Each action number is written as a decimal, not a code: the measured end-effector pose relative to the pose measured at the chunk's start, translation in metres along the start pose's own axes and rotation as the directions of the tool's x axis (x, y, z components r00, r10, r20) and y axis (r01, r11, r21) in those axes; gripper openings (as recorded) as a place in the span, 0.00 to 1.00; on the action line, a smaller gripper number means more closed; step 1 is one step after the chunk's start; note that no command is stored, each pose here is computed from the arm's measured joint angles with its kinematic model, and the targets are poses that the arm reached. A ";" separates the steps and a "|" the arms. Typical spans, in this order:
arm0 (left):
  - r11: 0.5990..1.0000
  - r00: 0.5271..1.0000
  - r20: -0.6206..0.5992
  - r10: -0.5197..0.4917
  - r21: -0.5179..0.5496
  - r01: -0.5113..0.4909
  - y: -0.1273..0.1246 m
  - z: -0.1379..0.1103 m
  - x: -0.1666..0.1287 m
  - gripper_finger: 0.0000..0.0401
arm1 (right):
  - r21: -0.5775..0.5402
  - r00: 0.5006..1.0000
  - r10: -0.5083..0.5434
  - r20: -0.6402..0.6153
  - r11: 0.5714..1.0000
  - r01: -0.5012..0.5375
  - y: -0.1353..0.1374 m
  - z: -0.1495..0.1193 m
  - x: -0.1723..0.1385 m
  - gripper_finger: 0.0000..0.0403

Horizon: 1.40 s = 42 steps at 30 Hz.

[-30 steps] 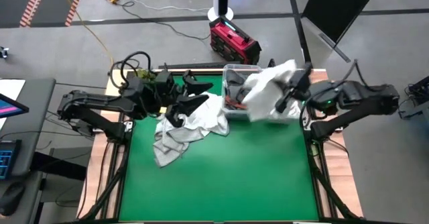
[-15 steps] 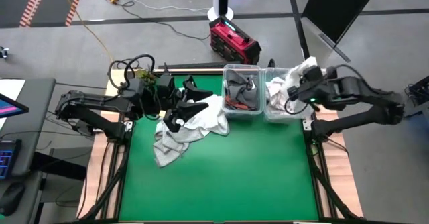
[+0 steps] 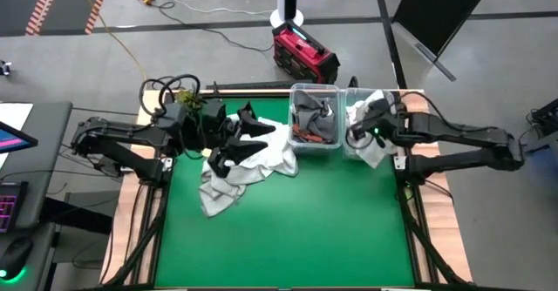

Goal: Sort towels by color in basket
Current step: Put the bottom white towel into the right transparent bin

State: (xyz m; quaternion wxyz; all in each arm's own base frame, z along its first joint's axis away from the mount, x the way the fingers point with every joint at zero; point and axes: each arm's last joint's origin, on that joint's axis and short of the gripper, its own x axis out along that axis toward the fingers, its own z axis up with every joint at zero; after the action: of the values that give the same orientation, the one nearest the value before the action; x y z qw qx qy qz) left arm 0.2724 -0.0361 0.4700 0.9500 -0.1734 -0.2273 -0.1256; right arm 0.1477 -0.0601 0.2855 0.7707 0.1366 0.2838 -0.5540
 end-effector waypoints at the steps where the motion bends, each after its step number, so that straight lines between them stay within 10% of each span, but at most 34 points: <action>1: 1.000 1.000 -0.016 -0.025 -0.003 0.025 -0.002 -0.001 0.000 0.49 | 0.029 0.999 -0.020 0.024 0.999 0.020 -0.001 0.003 0.005 0.09; 10: 0.998 0.988 -0.147 -0.054 -0.028 0.050 -0.014 0.010 -0.020 0.49 | 0.128 0.981 -0.104 0.166 0.988 0.083 -0.009 0.035 0.035 0.08; 16: 0.999 0.983 -0.179 -0.037 -0.013 0.036 -0.020 0.026 -0.038 0.49 | 0.054 0.991 0.108 -0.079 0.993 -0.104 0.001 0.024 0.062 0.08; 28: 0.999 0.968 -0.251 -0.011 -0.039 0.002 -0.021 0.029 -0.050 0.49 | -0.151 0.897 -0.157 -0.413 0.983 0.103 0.009 -0.013 0.106 0.10; 42: 0.997 0.967 -0.255 0.018 -0.071 -0.037 -0.021 0.029 -0.051 0.49 | -0.459 0.734 -0.102 -0.671 0.835 -0.304 0.029 -0.046 0.145 0.22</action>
State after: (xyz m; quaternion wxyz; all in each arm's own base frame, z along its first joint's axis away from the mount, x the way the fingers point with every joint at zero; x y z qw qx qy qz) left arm 0.2100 -0.0354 0.4758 0.9657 -0.1945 -0.0965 -0.1420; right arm 0.1946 -0.1382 0.1601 0.6519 0.1195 0.6776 -0.3186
